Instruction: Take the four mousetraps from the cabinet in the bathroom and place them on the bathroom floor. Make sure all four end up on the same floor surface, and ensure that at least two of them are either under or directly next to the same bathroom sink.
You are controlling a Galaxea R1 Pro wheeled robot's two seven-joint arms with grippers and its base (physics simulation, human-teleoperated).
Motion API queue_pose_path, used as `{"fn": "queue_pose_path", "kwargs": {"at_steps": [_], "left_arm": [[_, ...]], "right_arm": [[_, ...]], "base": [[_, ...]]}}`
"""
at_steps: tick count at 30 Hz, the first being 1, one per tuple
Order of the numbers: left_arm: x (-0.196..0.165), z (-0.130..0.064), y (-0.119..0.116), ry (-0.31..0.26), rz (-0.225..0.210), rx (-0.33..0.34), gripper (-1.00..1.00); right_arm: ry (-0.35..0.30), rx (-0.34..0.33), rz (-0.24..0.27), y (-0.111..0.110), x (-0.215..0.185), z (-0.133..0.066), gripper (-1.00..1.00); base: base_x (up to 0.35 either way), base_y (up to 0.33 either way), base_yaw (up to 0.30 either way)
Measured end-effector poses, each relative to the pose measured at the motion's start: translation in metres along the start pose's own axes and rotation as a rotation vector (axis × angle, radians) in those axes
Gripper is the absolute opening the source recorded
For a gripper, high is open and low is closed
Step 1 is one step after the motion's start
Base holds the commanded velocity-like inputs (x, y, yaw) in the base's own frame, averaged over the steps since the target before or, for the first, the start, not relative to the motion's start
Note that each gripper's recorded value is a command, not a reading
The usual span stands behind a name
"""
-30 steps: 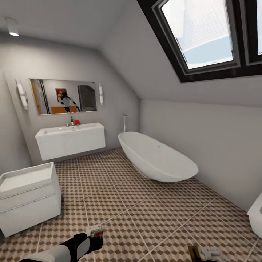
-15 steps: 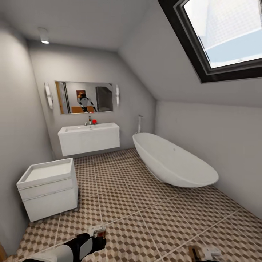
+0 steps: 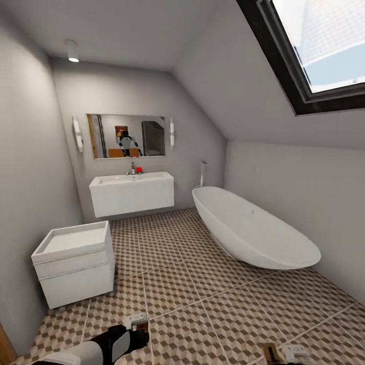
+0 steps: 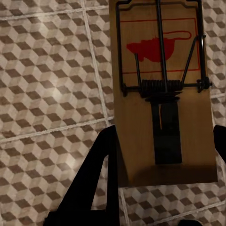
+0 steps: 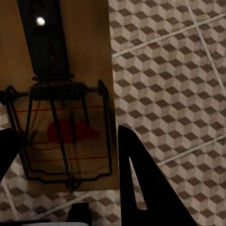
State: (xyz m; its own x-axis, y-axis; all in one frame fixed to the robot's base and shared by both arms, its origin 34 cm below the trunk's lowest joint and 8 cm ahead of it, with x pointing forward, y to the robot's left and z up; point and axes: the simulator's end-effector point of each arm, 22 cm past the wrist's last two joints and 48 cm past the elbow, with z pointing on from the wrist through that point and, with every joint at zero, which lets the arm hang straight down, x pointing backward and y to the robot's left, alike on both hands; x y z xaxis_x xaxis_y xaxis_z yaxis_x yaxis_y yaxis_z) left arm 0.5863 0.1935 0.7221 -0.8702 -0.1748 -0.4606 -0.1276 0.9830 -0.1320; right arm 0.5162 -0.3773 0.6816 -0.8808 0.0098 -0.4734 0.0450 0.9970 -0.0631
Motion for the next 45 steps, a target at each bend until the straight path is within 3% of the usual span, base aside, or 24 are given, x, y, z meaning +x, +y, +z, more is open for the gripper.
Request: {"fn": "queue_pose_path", "kwargs": {"at_steps": [26, 45], "left_arm": [[-0.0006, 0.0000, 0.0020, -0.001, -0.001, -0.003, -1.00], [-0.0003, -0.0002, 0.0014, 0.000, 0.000, -0.002, -1.00]], "right_arm": [[0.000, 0.000, 0.001, -0.0006, 0.0000, -0.0001, -1.00], [-0.004, -0.001, 0.001, 0.0005, -0.0010, -0.0001, -1.00]], "base": [[0.324, 0.000, 0.002], [0.324, 0.000, 0.187]]}}
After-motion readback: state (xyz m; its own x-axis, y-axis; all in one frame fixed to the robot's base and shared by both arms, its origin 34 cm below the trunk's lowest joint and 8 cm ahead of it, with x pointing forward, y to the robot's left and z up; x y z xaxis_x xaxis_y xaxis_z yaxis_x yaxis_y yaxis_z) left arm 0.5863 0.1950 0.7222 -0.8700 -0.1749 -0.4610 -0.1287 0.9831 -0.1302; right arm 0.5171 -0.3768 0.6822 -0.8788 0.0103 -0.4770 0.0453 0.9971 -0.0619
